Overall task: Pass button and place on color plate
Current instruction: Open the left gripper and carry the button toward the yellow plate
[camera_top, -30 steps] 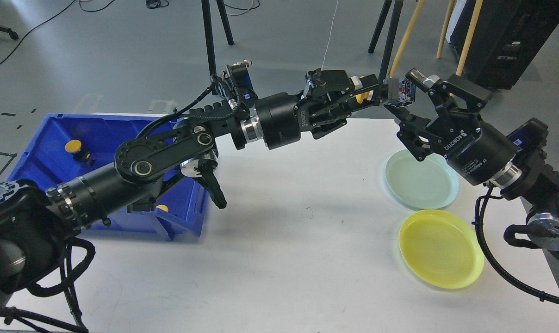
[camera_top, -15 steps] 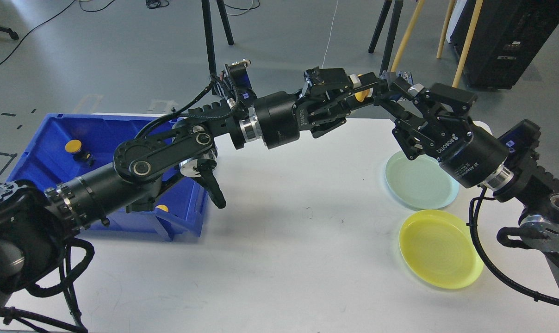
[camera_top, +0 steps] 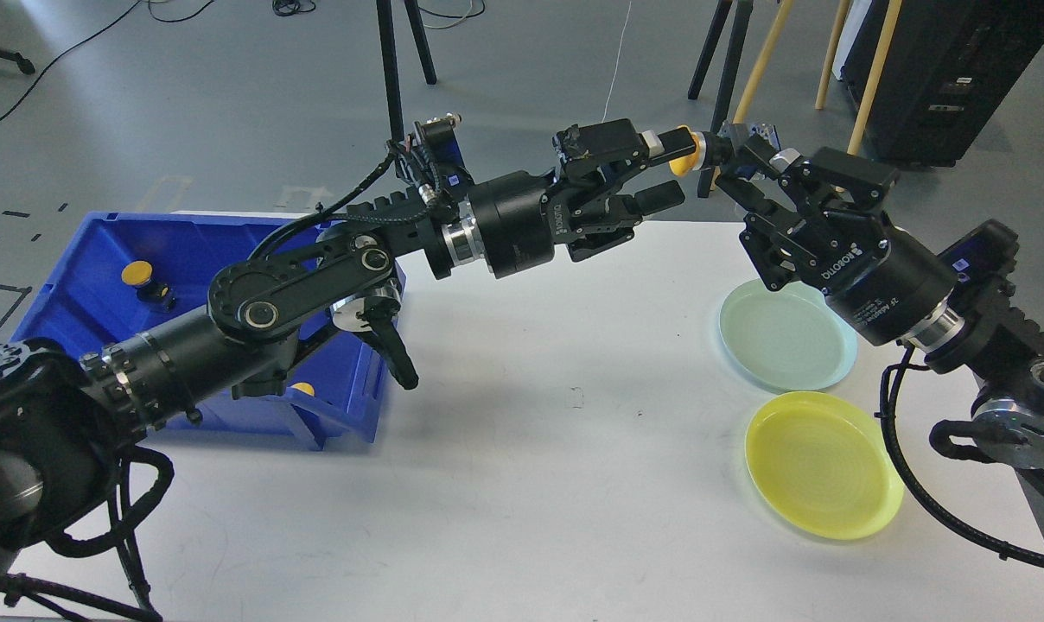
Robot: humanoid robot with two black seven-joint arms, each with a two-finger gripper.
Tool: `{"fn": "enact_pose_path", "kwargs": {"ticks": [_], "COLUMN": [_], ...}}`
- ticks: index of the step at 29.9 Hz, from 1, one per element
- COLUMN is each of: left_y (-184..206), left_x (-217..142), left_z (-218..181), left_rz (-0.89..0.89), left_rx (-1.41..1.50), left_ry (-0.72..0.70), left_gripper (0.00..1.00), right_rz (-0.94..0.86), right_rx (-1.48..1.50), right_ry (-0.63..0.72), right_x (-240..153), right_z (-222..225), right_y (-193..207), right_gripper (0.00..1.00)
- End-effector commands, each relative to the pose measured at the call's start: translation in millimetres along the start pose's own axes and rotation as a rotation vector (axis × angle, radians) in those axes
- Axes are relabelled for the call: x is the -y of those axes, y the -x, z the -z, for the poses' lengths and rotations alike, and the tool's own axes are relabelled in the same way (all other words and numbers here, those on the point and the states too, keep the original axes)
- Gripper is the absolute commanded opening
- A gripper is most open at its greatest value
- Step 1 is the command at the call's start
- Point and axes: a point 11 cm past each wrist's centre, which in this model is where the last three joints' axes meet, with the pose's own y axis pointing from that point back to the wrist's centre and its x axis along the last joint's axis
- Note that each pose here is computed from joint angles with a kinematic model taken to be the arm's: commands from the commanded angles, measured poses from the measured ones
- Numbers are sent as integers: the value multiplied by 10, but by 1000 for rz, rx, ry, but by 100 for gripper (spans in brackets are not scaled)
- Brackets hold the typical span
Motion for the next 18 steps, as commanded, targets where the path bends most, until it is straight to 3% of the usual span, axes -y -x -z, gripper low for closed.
{"fn": "enact_pose_path", "kwargs": {"ticks": [1,5,10,15,18], "left_y": [-2,-33,-48,-44,-148], "left_x": [1,-12,-25,-2,-52], "left_z": [-6,-34,-41,-63,-153], "left_rz": [-1,-15,-22,-18,-23], "left_rx": [0,-4,-7,-3,37], "left_ry": [3,17,23,27,11], "left_gripper": [82,84,85,85,85], "right_rz": [-23,-170,-495,-841,-925], "right_rx": [-10,22,286,511,610], "right_ry": [-5,1,68,185,299], "right_x": [-20,-285,-973,-1716,-1923], "right_z": [36,-64,-606,-1101,-1325], "right_y": [-49,-227,-226,-92,-3], "right_gripper": [1,0,0,0,0]}}
